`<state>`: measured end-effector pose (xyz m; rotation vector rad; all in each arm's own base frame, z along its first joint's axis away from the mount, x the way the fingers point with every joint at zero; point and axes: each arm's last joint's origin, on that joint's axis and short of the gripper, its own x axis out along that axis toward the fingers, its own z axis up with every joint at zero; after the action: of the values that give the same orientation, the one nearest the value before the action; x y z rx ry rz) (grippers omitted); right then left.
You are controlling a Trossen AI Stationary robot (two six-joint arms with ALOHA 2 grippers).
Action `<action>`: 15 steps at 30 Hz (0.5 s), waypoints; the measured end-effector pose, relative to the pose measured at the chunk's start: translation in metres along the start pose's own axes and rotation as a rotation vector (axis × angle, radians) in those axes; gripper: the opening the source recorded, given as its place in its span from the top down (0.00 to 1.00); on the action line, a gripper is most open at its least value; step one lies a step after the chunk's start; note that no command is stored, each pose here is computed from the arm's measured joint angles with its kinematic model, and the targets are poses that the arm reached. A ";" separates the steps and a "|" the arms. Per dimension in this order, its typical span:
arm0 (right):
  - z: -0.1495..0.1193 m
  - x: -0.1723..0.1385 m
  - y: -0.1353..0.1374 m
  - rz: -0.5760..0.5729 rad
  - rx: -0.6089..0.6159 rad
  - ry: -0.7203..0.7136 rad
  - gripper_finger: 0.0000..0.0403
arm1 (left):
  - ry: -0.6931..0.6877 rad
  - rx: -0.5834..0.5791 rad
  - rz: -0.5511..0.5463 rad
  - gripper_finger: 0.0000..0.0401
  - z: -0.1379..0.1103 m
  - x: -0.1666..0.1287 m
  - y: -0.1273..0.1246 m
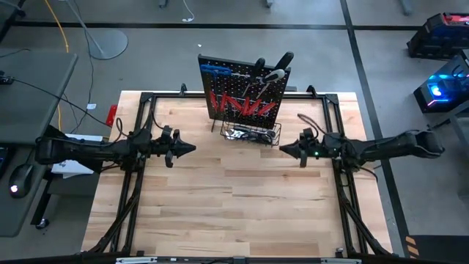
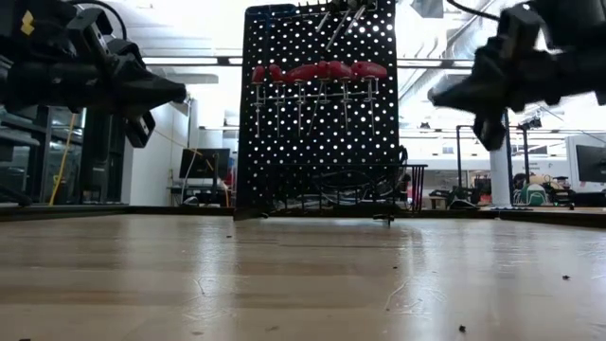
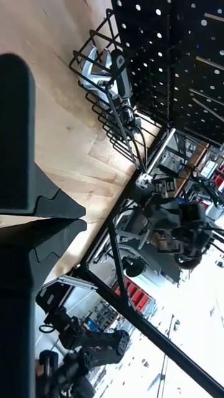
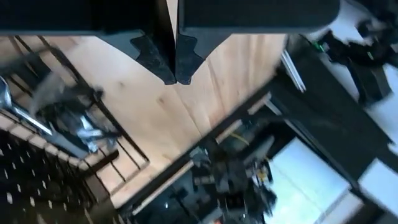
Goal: Hang tools onto peg board
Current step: Return to Home Position
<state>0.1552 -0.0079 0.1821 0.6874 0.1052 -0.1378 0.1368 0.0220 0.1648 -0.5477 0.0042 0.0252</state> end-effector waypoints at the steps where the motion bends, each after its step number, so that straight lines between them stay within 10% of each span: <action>1: -0.005 -0.001 -0.003 -0.002 -0.021 0.012 1.00 | 0.000 0.000 0.000 1.00 0.000 0.000 0.000; 15: -0.057 -0.020 -0.041 -0.191 -0.282 0.353 1.00 | 0.007 -0.002 0.004 1.00 -0.001 0.000 0.000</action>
<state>0.1258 -0.0009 0.1154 0.4134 0.5201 -0.1795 0.1369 0.0220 0.1639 -0.5494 0.0116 0.0269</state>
